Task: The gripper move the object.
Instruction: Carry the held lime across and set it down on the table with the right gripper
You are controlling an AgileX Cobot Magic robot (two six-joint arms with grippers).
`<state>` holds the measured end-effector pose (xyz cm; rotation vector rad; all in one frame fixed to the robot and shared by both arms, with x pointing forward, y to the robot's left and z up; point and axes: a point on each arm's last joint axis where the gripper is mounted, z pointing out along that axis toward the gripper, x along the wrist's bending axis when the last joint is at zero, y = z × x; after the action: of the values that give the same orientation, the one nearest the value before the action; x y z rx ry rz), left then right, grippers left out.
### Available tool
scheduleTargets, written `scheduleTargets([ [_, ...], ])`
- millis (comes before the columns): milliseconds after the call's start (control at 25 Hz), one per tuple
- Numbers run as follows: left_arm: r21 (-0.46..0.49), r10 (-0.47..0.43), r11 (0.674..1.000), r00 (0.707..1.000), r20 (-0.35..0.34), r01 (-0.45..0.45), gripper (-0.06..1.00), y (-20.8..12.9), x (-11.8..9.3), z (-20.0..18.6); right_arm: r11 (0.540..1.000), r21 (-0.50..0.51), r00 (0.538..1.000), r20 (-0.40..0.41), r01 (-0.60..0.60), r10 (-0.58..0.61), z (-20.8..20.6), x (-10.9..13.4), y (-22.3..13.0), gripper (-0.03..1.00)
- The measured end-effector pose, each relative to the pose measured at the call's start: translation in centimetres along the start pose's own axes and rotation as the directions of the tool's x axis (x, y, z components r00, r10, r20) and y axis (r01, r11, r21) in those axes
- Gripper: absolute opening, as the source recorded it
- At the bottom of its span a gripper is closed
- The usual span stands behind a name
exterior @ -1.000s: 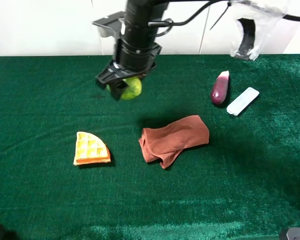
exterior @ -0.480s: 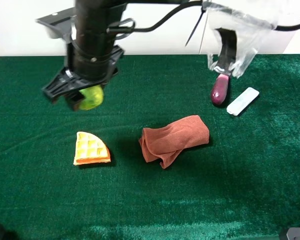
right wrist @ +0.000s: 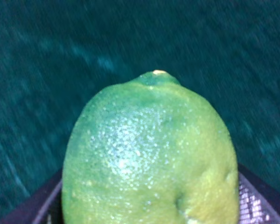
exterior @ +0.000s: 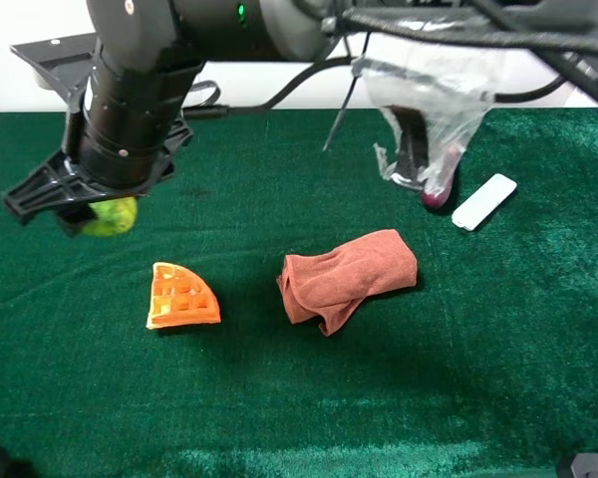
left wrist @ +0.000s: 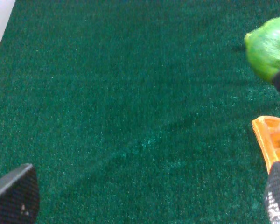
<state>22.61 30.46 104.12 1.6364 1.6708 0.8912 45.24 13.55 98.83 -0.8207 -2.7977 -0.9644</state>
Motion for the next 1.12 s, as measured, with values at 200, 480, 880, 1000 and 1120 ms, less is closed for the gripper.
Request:
scheduleTargets([
  [200,0.0,0.0,1.0,1.0,0.0,0.0,0.98,0.0,0.0,0.0,0.996,-0.089,0.999,-0.023,0.025,-0.027,1.8,1.1,0.2,0.47],
  [480,0.0,0.0,1.0,1.0,0.0,0.0,0.98,0.0,0.0,0.0,0.982,-0.187,0.999,-0.031,0.019,-0.025,5.1,1.8,-0.2,0.47],
  [880,0.0,0.0,1.0,1.0,0.0,0.0,0.98,0.0,0.0,0.0,0.964,-0.257,0.998,-0.014,-0.067,0.066,9.7,0.7,-1.6,0.47],
  [1000,0.0,0.0,1.0,1.0,0.0,0.0,0.98,0.0,0.0,0.0,0.965,-0.252,0.997,-0.007,-0.076,0.076,10.7,0.4,-2.2,0.47],
  [1120,0.0,0.0,1.0,1.0,0.0,0.0,0.98,0.0,0.0,0.0,0.968,-0.238,0.996,-0.004,-0.084,0.085,11.5,0.2,-2.7,0.47],
])
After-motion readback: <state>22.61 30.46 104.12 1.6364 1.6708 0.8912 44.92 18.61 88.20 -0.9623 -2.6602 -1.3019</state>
